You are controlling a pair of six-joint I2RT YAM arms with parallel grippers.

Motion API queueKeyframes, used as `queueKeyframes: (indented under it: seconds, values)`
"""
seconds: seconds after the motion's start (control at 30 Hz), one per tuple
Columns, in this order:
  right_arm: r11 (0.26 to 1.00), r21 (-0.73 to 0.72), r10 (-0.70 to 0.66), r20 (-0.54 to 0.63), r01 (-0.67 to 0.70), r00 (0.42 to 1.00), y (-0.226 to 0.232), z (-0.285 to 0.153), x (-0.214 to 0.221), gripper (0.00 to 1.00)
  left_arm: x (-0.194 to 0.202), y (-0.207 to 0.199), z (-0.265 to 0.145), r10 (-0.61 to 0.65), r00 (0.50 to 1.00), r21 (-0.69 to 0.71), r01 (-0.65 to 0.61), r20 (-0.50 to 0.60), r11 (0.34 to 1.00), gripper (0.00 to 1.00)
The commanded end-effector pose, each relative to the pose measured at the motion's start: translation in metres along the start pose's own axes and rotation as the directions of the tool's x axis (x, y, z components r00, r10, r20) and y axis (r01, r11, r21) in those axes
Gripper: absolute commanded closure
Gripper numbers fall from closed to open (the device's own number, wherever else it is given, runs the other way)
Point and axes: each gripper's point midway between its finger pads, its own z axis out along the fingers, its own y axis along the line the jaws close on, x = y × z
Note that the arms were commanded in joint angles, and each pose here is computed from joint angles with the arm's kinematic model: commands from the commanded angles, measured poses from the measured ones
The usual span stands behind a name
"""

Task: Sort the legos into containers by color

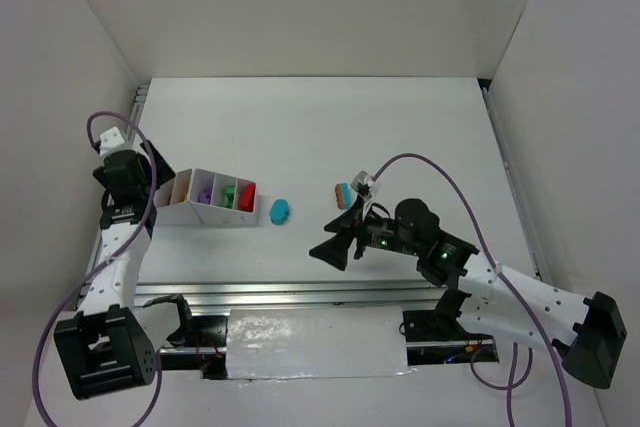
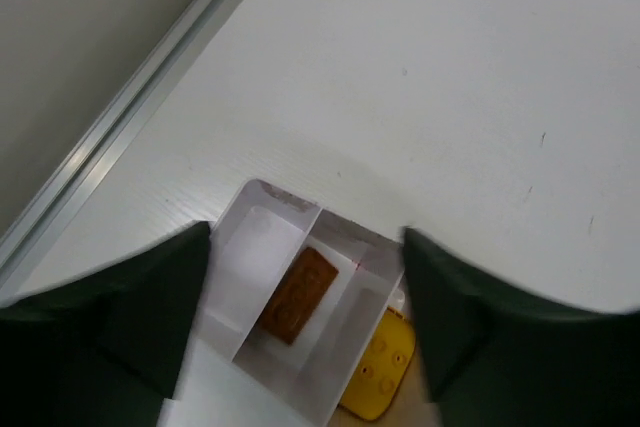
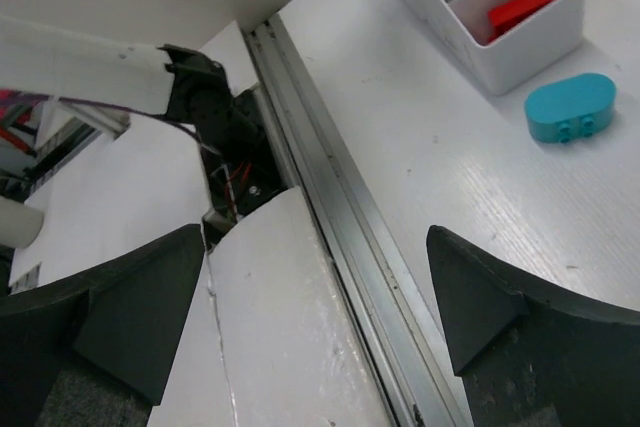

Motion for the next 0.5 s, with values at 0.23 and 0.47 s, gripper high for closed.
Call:
queueKeyframes:
  seconds: [0.23, 0.47]
  values:
    - [0.627, 0.763, 0.273, -0.03, -0.155, 0.962, -0.151, 0.016, 0.003, 0.0, -0.066, -0.022, -0.089, -0.229, 0.973, 0.066, 0.227, 0.019, 0.972, 0.01]
    - [0.428, 0.897, 0.35, -0.052, -0.111, 0.935, -0.231, 0.01, 0.015, 0.02, -0.043, -0.029, -0.135, -0.25, 0.966, 0.229, 0.229, 0.065, 0.946, 0.01]
